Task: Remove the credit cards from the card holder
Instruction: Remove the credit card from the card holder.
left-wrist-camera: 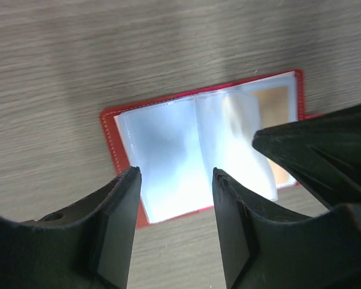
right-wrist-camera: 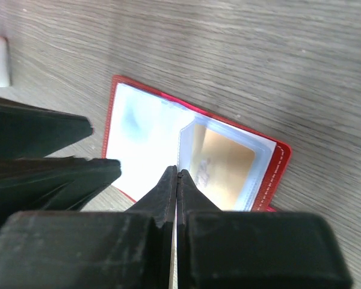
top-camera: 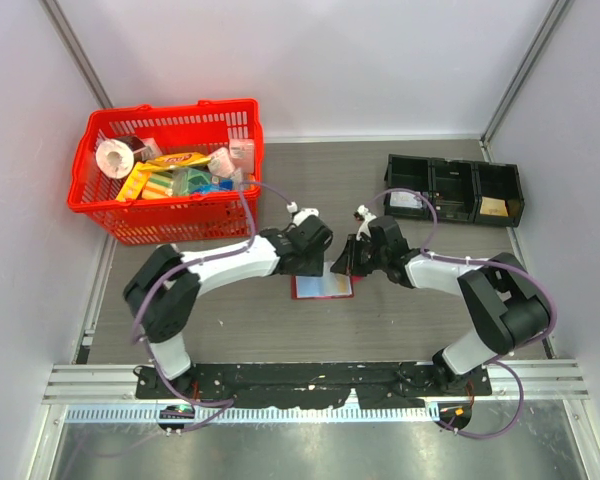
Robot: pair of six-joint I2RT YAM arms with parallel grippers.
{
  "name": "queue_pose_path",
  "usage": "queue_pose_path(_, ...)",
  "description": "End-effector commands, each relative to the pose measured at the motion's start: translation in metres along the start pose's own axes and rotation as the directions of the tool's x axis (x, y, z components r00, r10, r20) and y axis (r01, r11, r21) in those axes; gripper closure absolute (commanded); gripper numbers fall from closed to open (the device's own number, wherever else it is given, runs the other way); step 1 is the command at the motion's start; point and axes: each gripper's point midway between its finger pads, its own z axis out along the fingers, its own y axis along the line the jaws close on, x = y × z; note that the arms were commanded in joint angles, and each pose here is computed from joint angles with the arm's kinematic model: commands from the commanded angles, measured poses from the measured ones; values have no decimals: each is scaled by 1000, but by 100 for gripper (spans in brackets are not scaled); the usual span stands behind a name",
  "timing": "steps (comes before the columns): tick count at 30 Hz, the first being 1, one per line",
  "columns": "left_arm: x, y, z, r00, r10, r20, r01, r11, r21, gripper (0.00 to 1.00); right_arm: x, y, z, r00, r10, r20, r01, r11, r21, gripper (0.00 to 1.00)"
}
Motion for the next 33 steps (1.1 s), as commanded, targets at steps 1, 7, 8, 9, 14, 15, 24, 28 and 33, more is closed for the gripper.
queue_pose_path(1,-57,3,-51,964,-127,232,115,991,68,43,-40,47,-8,996,-17,89,30,989,-142,99)
queue_pose_path(7,-65,20,-83,942,-161,294,141,986,89,33,-44,74,3,997,-11,72,25,979,-203,99)
queue_pose_path(8,-66,22,-88,938,-167,304,144,985,96,32,-41,79,7,998,-15,63,28,977,-210,99)
queue_pose_path(9,-65,24,-90,936,-170,308,146,984,100,31,-39,85,12,998,-26,53,37,976,-216,99)
queue_pose_path(14,-64,30,-105,926,-183,330,147,981,130,27,-23,99,40,999,-47,-6,45,976,-211,98)
queue_pose_path(15,-64,31,-108,924,-187,333,148,979,137,27,-11,98,49,998,-51,-39,42,979,-201,97)
queue_pose_path(24,-66,23,-115,922,-181,341,119,974,194,24,-39,85,29,989,-144,30,145,989,-27,74)
queue_pose_path(28,-60,11,-105,941,-161,296,96,970,223,24,-49,37,3,990,-139,32,132,978,162,60)
queue_pose_path(33,-52,-11,-82,974,-117,196,67,967,246,24,-44,-1,-16,992,-128,-4,124,955,271,55)
